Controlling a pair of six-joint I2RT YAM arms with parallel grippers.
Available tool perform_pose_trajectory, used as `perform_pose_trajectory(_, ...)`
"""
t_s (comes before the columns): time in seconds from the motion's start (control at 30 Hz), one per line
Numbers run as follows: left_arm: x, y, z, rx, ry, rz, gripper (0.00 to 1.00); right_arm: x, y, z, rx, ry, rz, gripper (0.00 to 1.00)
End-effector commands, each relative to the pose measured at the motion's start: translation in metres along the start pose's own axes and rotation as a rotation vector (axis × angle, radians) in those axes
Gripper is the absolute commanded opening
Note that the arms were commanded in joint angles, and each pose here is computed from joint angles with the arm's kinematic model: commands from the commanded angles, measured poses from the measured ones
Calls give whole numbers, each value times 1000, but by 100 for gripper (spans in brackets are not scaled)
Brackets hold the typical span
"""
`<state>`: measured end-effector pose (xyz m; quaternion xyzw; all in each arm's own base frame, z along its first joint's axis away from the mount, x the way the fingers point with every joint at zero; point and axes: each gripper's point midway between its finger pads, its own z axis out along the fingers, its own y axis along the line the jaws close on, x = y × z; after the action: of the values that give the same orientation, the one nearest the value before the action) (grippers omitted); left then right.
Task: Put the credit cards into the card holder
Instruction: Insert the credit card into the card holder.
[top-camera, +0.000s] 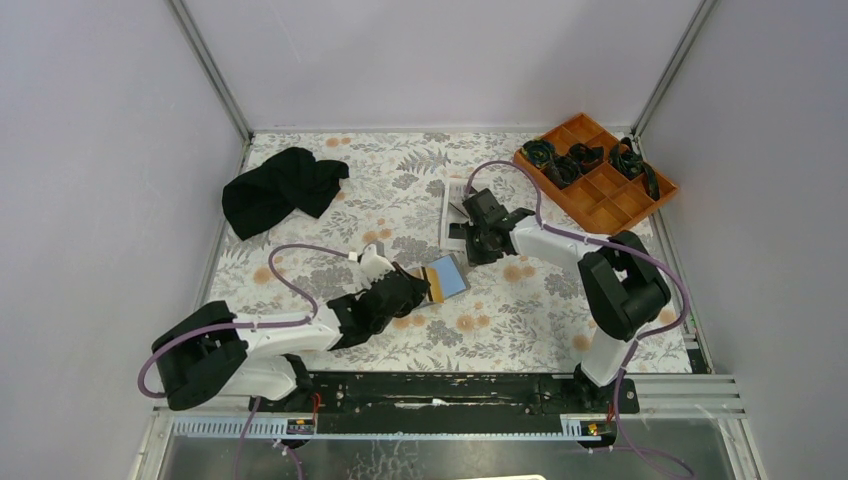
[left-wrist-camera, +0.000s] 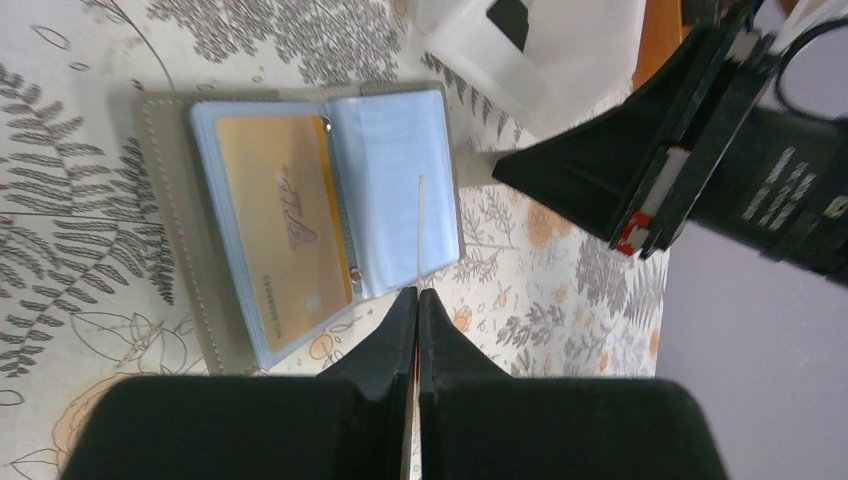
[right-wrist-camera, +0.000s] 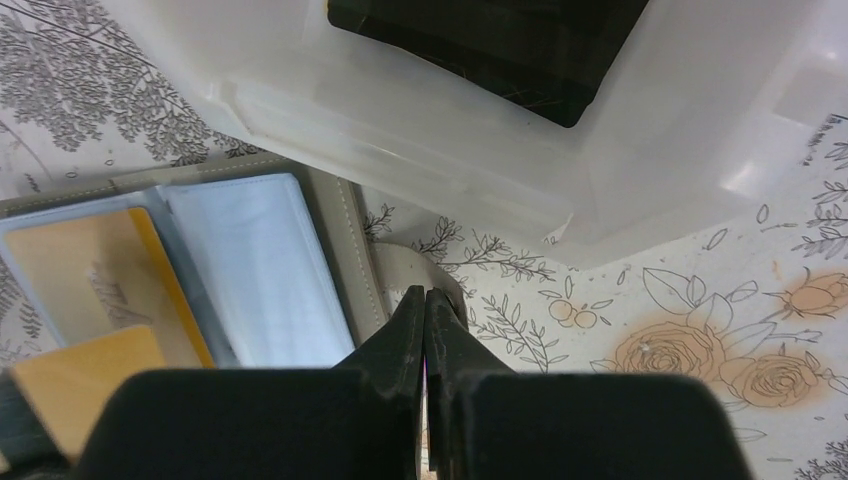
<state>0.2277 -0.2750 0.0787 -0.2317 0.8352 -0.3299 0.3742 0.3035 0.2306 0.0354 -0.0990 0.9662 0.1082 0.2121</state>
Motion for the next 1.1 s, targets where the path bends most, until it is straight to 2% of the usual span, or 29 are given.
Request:
perform_pose_trajectory(0.0, -25, 9, -4, -40, -145, -57, 0, -8, 7, 8, 6, -31, -31, 0)
perform_pose_trajectory(0.3, -30, 30, -7, -49, -191, -32, 0, 8, 10, 26, 27, 17, -48, 0)
perform_pose_trajectory(0.9, -20, 32, 12, -48, -195, -47, 0, 53, 8, 30, 94, 87, -22, 0)
perform_pose_trajectory(1.07, -21, 40, 11, -38, -214, -104, 0, 60, 7, 29, 89, 103, -15, 0)
